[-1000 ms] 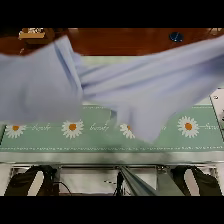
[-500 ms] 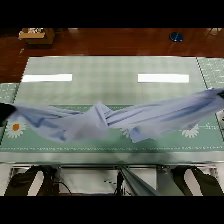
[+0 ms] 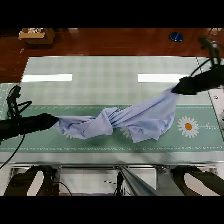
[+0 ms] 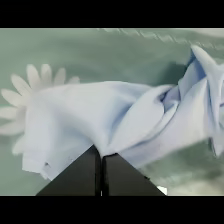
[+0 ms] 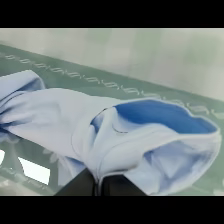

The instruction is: Fold the shirts.

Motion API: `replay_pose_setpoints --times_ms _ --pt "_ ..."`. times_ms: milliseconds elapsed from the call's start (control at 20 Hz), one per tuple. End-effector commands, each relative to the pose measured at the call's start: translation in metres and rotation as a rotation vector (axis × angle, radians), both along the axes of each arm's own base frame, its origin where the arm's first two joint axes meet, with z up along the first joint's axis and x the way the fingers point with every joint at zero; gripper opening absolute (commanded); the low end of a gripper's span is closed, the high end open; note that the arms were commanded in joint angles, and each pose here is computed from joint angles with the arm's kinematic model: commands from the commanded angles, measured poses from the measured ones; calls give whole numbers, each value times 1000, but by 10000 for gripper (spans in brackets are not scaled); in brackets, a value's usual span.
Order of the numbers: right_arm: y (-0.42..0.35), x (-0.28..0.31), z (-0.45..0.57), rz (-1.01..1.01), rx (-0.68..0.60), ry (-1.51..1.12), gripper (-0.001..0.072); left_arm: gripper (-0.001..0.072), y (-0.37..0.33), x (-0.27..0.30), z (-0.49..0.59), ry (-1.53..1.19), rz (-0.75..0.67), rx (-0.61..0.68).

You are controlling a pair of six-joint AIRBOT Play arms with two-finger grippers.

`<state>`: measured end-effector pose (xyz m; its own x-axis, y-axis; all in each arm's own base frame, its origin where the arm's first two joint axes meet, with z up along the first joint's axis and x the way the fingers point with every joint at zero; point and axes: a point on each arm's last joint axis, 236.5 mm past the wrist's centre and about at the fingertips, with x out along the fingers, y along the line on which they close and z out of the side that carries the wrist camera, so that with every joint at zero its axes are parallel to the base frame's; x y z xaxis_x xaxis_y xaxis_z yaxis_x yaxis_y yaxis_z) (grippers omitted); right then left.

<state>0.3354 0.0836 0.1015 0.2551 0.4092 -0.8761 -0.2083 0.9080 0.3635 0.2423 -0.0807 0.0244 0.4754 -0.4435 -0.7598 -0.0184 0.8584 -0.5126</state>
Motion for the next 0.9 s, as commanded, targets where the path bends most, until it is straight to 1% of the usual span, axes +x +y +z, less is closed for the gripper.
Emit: replay_pose_setpoints --times_ms 0,150,250,400,450,500,550,600,650,850 --pt "19 38 -51 12 -29 22 36 22 29 45 -11 -130 157 40" --pt "17 67 -70 -61 -17 -2 37 21 61 83 -4 -250 288 89" --pt "15 84 -73 -91 -16 -51 37 21 74 96 -11 -264 338 109" --pt "13 97 -70 -117 -12 -98 36 23 65 90 -46 -132 314 81" --pt "13 97 -71 -116 -14 -98 37 61 58 82 -59 -67 287 63" --pt "13 97 -71 -116 -14 -98 37 208 51 73 -69 -11 261 48" --pt "13 96 -71 -115 -14 -95 37 439 45 66 -74 27 238 35" --pt "13 95 -71 -113 -14 -90 37 707 39 60 -73 61 225 12" --pt "14 93 -72 -109 -14 -81 37 720 33 53 -65 111 218 -29" --pt "15 85 -75 -87 -18 -50 36 720 19 29 -11 237 80 -122"
